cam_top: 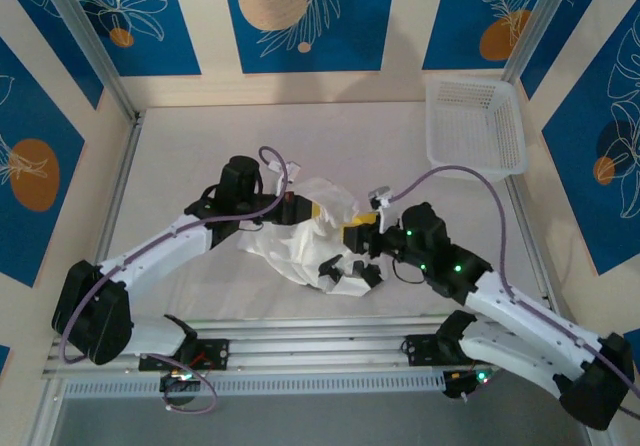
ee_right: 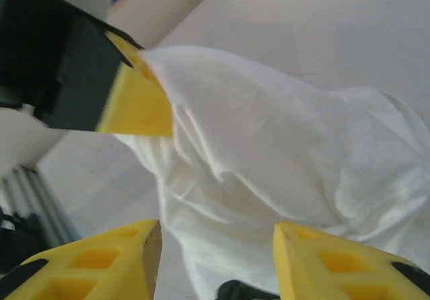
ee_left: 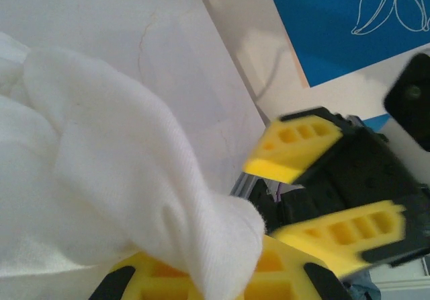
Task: Fold the inside-out t-shirt
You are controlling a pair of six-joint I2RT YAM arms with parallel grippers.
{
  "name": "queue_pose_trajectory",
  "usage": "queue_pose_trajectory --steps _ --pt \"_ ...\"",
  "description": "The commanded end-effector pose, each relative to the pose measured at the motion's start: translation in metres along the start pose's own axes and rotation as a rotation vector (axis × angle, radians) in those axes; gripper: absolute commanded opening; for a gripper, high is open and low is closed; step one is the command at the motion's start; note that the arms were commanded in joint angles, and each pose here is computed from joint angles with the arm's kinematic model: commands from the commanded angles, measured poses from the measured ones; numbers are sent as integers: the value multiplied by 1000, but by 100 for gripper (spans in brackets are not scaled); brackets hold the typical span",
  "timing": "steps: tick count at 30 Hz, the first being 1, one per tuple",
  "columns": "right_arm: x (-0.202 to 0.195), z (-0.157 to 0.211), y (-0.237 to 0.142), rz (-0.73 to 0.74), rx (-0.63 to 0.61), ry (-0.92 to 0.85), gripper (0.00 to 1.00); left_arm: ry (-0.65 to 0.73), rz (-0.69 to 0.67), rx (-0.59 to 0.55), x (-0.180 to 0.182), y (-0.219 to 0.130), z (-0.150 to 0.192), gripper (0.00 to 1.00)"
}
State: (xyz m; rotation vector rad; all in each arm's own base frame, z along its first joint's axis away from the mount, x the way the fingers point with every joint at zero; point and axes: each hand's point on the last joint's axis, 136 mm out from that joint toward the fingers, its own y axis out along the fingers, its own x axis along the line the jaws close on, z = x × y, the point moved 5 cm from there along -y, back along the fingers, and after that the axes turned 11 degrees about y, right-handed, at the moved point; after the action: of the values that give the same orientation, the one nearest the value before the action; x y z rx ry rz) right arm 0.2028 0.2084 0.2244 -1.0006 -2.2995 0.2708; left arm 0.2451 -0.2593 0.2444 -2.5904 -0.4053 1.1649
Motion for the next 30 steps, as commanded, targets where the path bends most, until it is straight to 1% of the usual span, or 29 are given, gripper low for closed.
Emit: queue_pose_trajectory --steps 1,4,5,6,7,8,9,10,11,12,14,15,16,17,18,20,22,24,27,28,30 --pt "-8 -8 25 59 -43 -208 50 49 25 -13 -14 -8 -12 0" --pt "-14 -11 46 81 -27 -237 51 60 20 -19 -17 -11 -13 0" --pt "-14 -11 51 73 -13 -235 49 67 14 -21 -18 -13 -13 0" --pt "-12 -10 55 54 5 -231 42 73 3 -23 -18 -14 -13 0" --pt "-10 -9 57 36 19 -223 29 81 -12 -24 -18 -16 -13 0" --pt "-6 -9 57 5 35 -207 12 87 -37 -26 -15 -18 -13 0" --pt "1 -10 53 -34 49 -186 2 91 -74 -26 -9 -20 -14 0" --pt "8 -11 48 -74 61 -166 0 103 -113 -23 -3 -23 -14 0" --pt "19 -13 38 -139 73 -136 0 120 -191 -9 11 -25 -13 0" --pt "32 -13 28 -228 88 -105 0 127 -298 14 27 -29 -12 0" --pt "59 -14 6 -420 139 -47 0 145 -490 96 52 -35 -8 0" --pt "71 -15 -5 -504 171 -15 0 157 -527 114 58 -35 -9 0" --pt "80 -17 -13 -560 186 8 0 167 -527 108 60 -34 -9 5" --pt "86 -20 -21 -608 190 33 0 177 -518 88 61 -33 -9 17" --pt "90 -23 -25 -641 184 52 0 182 -509 65 61 -32 -10 25" --pt "88 -29 -26 -637 165 86 0 189 -506 47 62 -32 -8 36" --pt "75 -34 -19 -560 150 137 0 201 -532 50 60 -38 -8 47" --pt "54 -37 -8 -449 134 211 0 229 -568 41 54 -50 -5 54" --pt "29 -39 6 -329 111 296 0 232 -571 -5 39 -68 6 61" --pt "24 -39 9 -300 100 310 0 207 -555 -27 33 -72 10 61" --pt "17 -38 14 -260 91 325 0 112 -471 -91 20 -76 21 62"
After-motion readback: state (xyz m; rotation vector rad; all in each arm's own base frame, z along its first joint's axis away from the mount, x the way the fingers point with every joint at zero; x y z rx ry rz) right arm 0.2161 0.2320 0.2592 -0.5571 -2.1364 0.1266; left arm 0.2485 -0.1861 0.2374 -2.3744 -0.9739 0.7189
